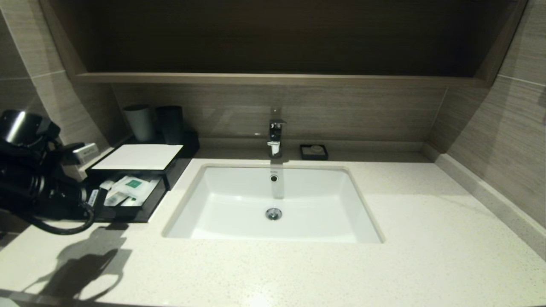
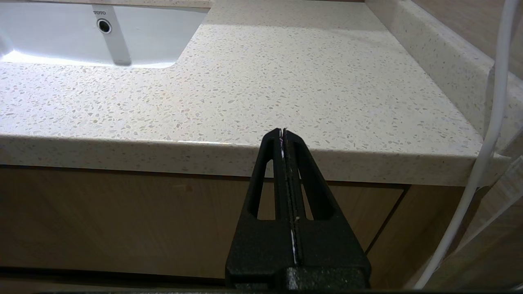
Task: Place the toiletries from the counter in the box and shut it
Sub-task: Open the drawer
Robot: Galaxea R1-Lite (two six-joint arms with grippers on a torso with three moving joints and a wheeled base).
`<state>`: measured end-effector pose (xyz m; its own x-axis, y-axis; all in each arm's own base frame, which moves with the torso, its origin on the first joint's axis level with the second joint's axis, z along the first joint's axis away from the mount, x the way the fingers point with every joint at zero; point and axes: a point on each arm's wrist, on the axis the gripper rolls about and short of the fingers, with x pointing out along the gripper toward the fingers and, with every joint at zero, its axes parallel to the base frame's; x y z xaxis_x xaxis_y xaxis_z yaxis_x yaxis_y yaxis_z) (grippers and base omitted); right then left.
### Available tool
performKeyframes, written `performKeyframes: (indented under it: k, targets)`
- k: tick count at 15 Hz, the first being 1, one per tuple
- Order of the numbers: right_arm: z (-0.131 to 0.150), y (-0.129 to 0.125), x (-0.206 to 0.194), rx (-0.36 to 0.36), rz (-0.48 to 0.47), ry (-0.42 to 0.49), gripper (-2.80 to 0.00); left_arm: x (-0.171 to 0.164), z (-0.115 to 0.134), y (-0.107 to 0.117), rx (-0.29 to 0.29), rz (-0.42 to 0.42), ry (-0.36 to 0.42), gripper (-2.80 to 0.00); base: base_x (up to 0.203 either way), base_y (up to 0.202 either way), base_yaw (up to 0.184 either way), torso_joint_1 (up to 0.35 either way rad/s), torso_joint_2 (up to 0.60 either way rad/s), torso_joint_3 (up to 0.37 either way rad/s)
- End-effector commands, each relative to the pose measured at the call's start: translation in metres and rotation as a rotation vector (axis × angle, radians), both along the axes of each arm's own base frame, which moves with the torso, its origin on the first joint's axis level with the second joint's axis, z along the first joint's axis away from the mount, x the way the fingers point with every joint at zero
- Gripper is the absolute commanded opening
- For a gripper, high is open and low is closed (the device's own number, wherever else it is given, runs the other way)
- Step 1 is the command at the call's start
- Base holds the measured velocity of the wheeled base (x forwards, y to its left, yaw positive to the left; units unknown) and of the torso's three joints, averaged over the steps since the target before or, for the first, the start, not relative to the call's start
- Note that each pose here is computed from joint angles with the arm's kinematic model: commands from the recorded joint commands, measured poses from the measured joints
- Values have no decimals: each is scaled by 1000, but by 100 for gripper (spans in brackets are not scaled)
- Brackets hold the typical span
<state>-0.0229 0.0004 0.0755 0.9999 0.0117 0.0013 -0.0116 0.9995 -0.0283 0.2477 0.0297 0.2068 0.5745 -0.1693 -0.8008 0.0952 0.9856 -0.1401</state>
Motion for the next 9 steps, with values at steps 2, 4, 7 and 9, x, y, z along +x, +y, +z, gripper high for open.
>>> performKeyframes:
  k: [2,4,7,9]
  targets:
    - [0,0,0,-1,1,2,-280,-8,1,-1,-2,-1,-1,-280,0,0,0,0,0,0]
    - [0,0,0,-1,1,3,-280,-13,1,-2,-2,-1,0,-280,0,0,0,0,0,0]
    - [0,0,0,-1,1,3,-280,-14,-5,-2,-3,-3,17,-280,0,0,0,0,0,0]
    - [0,0,0,-1,1,3,-280,-11,-7,-2,-4,-3,26,-280,0,0,0,0,0,0]
